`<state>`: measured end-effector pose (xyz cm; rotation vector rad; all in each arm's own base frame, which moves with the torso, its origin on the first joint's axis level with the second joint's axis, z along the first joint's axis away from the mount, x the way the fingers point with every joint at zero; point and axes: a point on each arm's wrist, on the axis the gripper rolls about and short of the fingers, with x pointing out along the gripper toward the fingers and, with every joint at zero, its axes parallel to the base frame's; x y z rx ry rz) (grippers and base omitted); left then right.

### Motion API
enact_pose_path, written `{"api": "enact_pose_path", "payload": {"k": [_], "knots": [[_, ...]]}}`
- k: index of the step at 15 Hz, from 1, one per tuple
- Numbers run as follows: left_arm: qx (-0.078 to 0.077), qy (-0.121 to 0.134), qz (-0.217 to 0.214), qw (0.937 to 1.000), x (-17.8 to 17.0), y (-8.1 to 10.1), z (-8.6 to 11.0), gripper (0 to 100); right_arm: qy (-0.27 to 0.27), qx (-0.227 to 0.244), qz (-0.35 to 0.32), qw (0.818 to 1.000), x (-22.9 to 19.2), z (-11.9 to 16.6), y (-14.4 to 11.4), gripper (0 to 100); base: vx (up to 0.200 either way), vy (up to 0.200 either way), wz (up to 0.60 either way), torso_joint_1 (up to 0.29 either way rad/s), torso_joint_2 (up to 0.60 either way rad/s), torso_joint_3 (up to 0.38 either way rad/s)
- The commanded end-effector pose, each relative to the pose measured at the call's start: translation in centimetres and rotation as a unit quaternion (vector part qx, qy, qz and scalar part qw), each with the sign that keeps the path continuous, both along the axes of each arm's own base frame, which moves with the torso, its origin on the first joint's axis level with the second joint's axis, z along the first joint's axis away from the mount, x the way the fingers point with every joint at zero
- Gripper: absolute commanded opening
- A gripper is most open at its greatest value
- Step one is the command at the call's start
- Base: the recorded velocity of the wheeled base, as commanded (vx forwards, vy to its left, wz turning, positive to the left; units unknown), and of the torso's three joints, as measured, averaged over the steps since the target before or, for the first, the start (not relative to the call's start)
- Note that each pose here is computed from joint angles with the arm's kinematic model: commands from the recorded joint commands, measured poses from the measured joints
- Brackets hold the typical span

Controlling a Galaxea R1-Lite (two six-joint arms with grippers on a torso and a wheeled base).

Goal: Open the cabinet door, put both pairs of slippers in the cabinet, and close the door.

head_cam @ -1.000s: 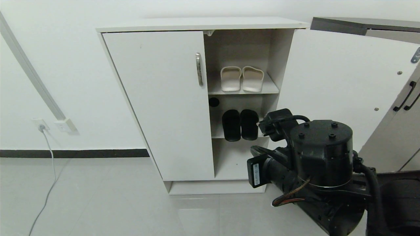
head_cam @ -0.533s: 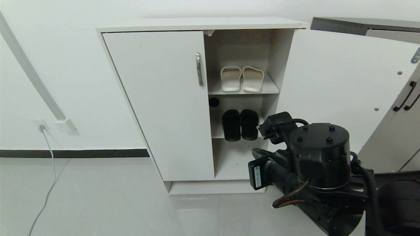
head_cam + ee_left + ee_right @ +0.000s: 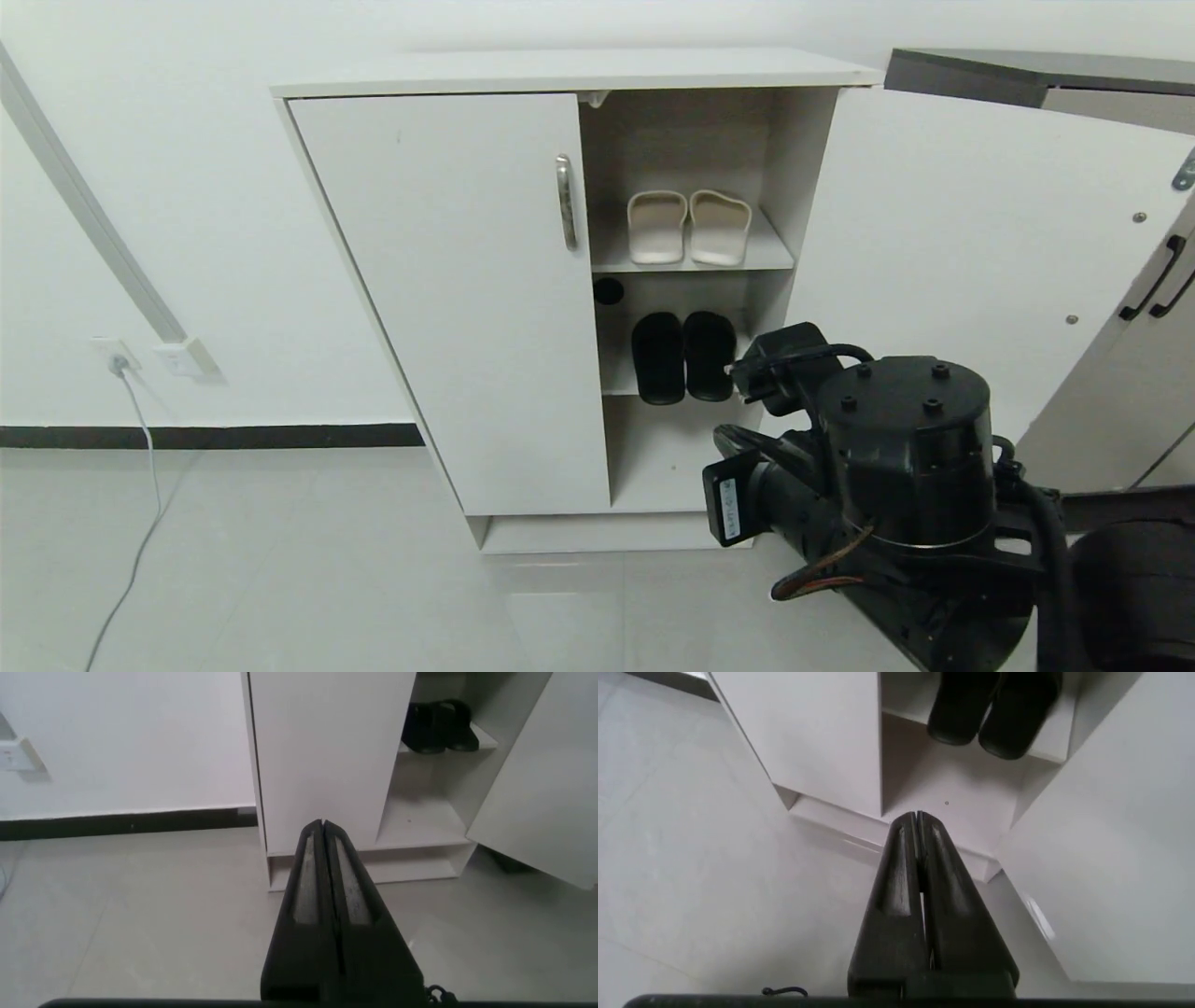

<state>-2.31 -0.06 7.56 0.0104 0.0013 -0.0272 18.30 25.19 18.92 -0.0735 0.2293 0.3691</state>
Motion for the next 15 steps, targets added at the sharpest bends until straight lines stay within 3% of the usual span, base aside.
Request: {"api": "enact_pose_path", "payload": {"k": [1, 6, 15], "knots": [[0.0, 0.0, 0.0, 1.0, 0.01, 0.0, 0.02, 0, 0.001, -0.003, -0.001, 1.0, 0.05, -0.15, -0.01, 0, 0.0, 0.0, 0.0, 0.012, -0.17, -0.359], [0.0, 0.0, 0.0, 1.0, 0.01, 0.0, 0.02, 0, 0.001, -0.004, -0.001, 1.0, 0.05, -0.15, -0.01, 0, 0.0, 0.0, 0.0, 0.048, -0.5, -0.376], [0.0, 0.0, 0.001, 1.0, 0.01, 0.0, 0.02, 0, 0.001, -0.007, 0.0, 1.0, 0.04, -0.19, -0.02, 0, 0.0, 0.0, 0.0, 0.137, -0.47, -0.335]]}}
